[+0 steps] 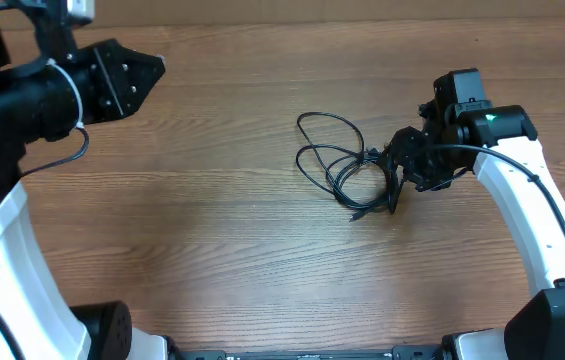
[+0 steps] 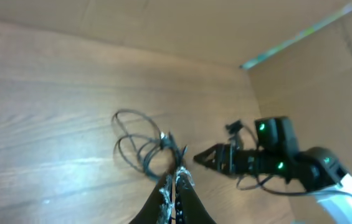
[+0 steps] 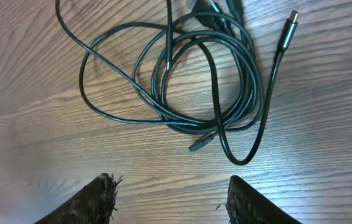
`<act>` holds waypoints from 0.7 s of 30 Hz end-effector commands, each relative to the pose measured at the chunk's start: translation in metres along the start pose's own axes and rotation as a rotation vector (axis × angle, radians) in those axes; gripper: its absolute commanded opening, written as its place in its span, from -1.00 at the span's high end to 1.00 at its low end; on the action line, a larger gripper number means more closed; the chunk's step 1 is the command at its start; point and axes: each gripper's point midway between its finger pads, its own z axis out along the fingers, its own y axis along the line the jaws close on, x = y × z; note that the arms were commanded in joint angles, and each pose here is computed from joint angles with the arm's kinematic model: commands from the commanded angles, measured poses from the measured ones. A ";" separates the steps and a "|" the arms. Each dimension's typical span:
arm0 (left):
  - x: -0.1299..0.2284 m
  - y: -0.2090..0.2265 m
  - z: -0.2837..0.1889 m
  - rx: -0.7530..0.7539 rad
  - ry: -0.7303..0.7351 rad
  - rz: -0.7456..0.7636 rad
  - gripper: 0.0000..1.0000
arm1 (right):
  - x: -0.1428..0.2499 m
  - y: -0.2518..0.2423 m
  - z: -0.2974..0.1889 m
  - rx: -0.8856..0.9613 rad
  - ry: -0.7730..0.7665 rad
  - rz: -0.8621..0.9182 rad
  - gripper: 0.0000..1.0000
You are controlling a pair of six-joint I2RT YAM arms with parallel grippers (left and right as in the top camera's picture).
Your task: Untangle cables
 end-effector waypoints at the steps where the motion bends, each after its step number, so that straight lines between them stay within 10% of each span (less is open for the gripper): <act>1: 0.012 -0.006 0.023 0.017 0.084 0.094 0.92 | -0.006 -0.002 -0.003 -0.009 -0.008 -0.011 -0.13; 21: 0.139 -0.012 0.271 -0.179 0.608 0.234 0.90 | -0.026 -0.076 -0.052 0.074 -0.033 0.149 -0.38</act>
